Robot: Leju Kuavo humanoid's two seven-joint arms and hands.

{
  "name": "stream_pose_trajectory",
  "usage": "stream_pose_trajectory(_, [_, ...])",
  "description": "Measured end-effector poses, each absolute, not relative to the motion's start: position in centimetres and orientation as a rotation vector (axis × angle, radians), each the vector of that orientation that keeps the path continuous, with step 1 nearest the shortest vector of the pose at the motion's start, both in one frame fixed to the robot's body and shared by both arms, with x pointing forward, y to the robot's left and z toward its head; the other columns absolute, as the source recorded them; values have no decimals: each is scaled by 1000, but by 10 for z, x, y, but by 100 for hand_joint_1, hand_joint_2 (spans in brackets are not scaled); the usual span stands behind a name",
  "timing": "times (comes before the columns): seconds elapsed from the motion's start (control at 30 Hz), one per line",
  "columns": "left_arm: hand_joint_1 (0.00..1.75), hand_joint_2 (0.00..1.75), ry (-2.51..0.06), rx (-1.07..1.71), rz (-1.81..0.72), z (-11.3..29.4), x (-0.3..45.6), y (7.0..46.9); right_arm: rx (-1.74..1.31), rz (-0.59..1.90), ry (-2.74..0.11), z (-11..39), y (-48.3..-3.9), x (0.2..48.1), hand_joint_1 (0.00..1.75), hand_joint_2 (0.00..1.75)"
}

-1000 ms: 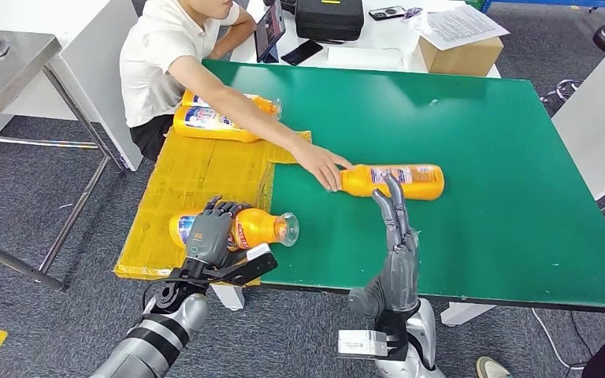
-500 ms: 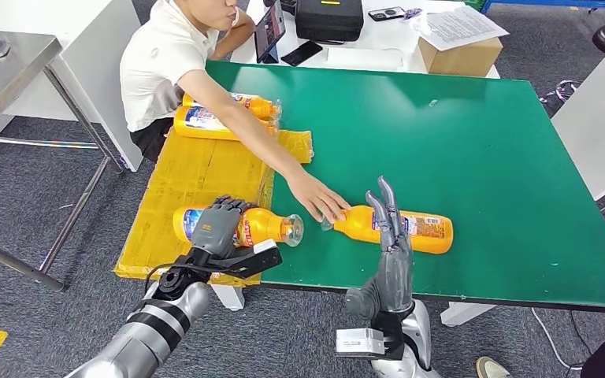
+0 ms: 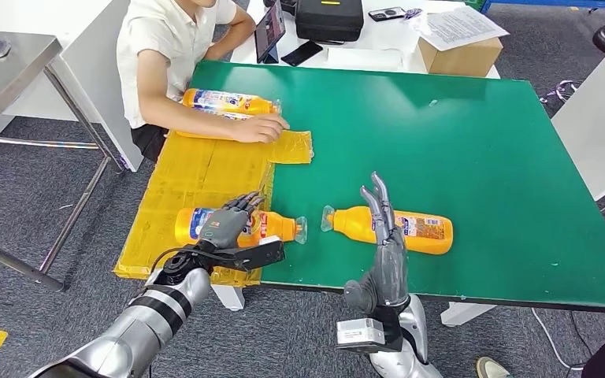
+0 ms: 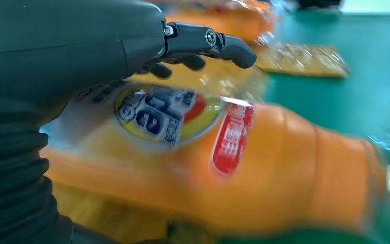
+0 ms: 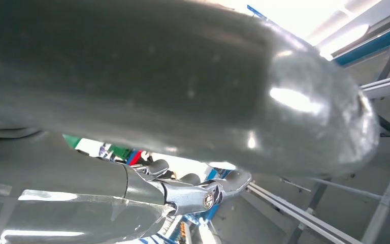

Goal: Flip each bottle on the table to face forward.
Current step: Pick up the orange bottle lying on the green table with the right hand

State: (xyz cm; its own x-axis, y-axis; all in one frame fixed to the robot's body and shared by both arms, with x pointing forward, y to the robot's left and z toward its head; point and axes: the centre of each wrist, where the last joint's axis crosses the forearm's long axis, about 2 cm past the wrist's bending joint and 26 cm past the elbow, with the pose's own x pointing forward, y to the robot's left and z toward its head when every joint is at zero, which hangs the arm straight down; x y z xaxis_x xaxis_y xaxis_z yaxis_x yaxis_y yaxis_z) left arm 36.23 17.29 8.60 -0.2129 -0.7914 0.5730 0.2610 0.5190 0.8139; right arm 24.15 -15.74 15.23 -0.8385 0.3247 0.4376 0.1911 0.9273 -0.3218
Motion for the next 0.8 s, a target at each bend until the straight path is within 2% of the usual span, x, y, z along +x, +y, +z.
stream_pose_trajectory(0.43, [0,175,-1485,480,-1226,91,360,147,-347,390,-2578,149,-155,246,0,0])
stream_pose_trajectory(0.7, [0,175,-1538,477,-1215,90,358,145,-356,405,-2572,146,-156,246,0,0])
stream_pose_trajectory(0.8, [0,175,-1610,451,-1129,90,353,143,-363,410,-2572,145,-156,246,0,0])
